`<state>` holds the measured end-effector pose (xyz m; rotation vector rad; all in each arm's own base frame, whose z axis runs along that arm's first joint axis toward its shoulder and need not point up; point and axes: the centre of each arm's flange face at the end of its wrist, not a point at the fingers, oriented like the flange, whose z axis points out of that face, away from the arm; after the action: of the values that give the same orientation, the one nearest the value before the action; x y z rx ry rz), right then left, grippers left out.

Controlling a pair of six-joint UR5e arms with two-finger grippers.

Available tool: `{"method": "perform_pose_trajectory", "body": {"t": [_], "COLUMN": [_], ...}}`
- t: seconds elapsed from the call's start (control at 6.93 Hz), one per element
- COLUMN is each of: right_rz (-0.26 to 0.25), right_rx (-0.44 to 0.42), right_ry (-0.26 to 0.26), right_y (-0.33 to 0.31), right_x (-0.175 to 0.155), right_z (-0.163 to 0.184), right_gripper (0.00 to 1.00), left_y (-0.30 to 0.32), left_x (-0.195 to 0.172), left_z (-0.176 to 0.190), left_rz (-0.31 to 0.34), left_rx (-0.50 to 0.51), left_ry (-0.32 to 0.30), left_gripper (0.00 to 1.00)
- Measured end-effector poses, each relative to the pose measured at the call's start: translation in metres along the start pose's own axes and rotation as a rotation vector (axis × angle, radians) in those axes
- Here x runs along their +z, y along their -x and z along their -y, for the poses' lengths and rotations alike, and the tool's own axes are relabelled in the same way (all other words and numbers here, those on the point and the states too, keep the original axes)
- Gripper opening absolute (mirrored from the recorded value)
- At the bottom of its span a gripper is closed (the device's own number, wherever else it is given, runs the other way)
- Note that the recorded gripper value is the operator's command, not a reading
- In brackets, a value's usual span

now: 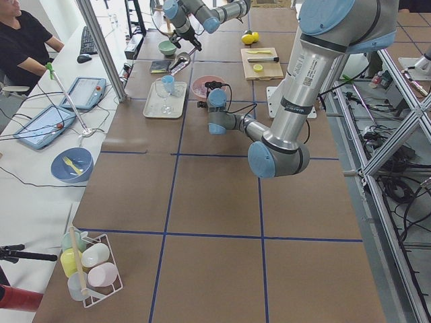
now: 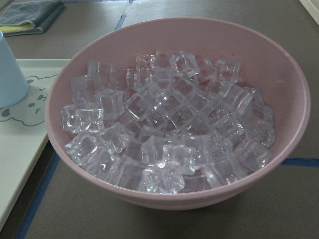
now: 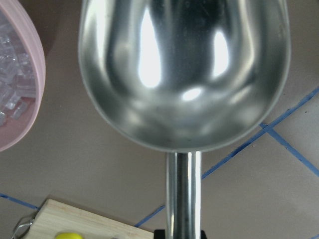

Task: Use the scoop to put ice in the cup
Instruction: 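Bring the empty scoop back toward its spot beside the cutting board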

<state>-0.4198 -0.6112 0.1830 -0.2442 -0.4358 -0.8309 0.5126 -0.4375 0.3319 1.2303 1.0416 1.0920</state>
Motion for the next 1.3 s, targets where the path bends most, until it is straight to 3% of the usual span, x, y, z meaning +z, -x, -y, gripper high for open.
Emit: {"method": "perform_pose_trajectory", "body": {"t": [0.43, 0.72, 0.87, 1.01, 1.3], "right_rz": [-0.022, -0.025, -0.020, -0.002, 0.062], "right_rx": [-0.025, -0.005, 0.056, 0.175, 0.456], "right_ry": [0.052, 0.026, -0.014, -0.072, -0.245], "right_y": [0.000, 0.000, -0.002, -0.002, -0.003], "right_x": [-0.016, -0.013, -0.002, 0.014, 0.080], "right_z": [0.004, -0.009, -0.032, -0.062, -0.122], "right_gripper": [0.00, 0.00, 0.00, 0.00, 0.00], "left_y": [-0.001, -0.001, 0.000, 0.001, 0.002], "left_x": [0.000, 0.000, -0.001, -0.002, -0.003], "left_z": [0.000, 0.000, -0.001, -0.002, -0.007], "left_rz": [-0.001, -0.001, 0.000, 0.001, 0.005], "left_rx": [0.000, -0.001, -0.002, -0.002, -0.005], "left_ry": [0.000, 0.000, 0.001, 0.002, 0.011], "left_gripper": [1.00, 1.00, 1.00, 1.00, 1.00]}}
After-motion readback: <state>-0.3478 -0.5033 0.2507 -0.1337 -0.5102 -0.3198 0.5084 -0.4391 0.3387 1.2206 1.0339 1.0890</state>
